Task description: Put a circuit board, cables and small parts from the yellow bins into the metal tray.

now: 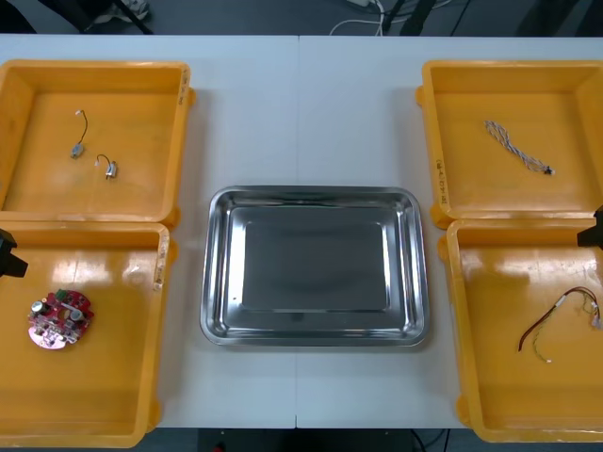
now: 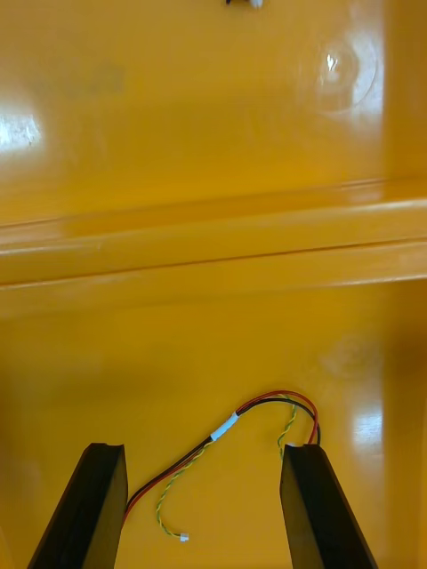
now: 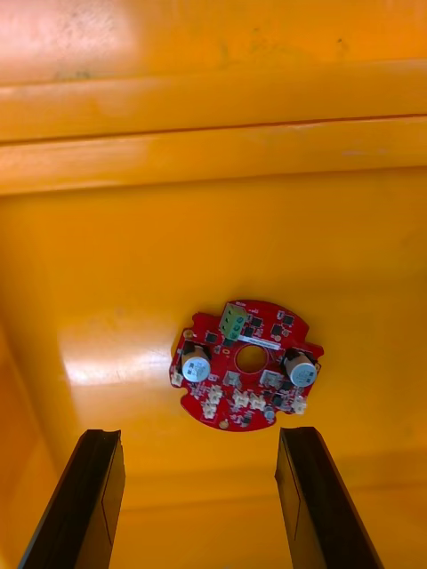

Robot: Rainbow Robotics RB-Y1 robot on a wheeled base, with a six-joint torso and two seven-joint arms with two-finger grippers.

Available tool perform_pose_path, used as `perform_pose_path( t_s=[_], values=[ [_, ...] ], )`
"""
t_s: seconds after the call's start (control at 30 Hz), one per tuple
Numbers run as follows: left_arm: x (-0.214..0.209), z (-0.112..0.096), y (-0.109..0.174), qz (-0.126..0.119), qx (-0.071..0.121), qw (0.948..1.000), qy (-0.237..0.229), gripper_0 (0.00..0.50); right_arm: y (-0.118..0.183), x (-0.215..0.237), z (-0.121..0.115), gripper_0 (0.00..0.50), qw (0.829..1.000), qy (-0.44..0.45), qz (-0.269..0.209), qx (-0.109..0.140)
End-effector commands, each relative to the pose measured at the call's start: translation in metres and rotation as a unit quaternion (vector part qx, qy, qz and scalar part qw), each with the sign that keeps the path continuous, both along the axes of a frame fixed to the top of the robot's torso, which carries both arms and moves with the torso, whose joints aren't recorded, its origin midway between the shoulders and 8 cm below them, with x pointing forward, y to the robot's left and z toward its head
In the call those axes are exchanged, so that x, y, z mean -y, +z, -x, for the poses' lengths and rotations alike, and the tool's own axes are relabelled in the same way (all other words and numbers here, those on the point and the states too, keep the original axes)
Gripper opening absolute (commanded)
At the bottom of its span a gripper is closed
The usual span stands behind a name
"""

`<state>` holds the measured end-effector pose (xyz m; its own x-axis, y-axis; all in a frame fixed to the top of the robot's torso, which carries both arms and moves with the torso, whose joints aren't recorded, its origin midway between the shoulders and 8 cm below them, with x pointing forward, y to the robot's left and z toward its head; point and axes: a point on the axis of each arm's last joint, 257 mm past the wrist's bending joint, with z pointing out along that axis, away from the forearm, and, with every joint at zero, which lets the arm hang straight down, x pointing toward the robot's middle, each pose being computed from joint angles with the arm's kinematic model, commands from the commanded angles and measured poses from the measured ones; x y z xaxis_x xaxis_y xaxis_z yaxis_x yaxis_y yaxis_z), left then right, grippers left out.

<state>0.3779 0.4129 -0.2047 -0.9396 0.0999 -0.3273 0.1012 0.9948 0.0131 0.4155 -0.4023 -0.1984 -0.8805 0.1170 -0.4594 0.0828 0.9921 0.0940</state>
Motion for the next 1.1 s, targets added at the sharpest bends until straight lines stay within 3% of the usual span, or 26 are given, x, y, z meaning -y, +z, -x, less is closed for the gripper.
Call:
perform_pose_path(
  t_s=[0.03,0.53,0.87,1.1],
  values=[
    [-0.009,-0.012,0.009,-0.060,0.019,0.9945,-0.084,0.500,-0.007,-0.002,0.007,0.500,1.000,-0.021,-0.015,0.006],
    [-0.002,-0.027,-0.020,-0.096,0.042,0.9866,-0.125,0.500,-0.030,0.008,0.023,0.500,0.999,-0.044,-0.019,-0.014],
    [0.001,-0.027,-0.040,-0.092,0.061,0.9832,-0.145,0.500,-0.044,0.001,0.025,0.500,0.996,-0.070,-0.045,-0.010],
    [0.000,-0.021,-0.052,-0.091,0.064,0.9817,-0.155,0.500,-0.051,-0.003,0.026,0.500,0.990,-0.116,-0.074,-0.015]
  ],
)
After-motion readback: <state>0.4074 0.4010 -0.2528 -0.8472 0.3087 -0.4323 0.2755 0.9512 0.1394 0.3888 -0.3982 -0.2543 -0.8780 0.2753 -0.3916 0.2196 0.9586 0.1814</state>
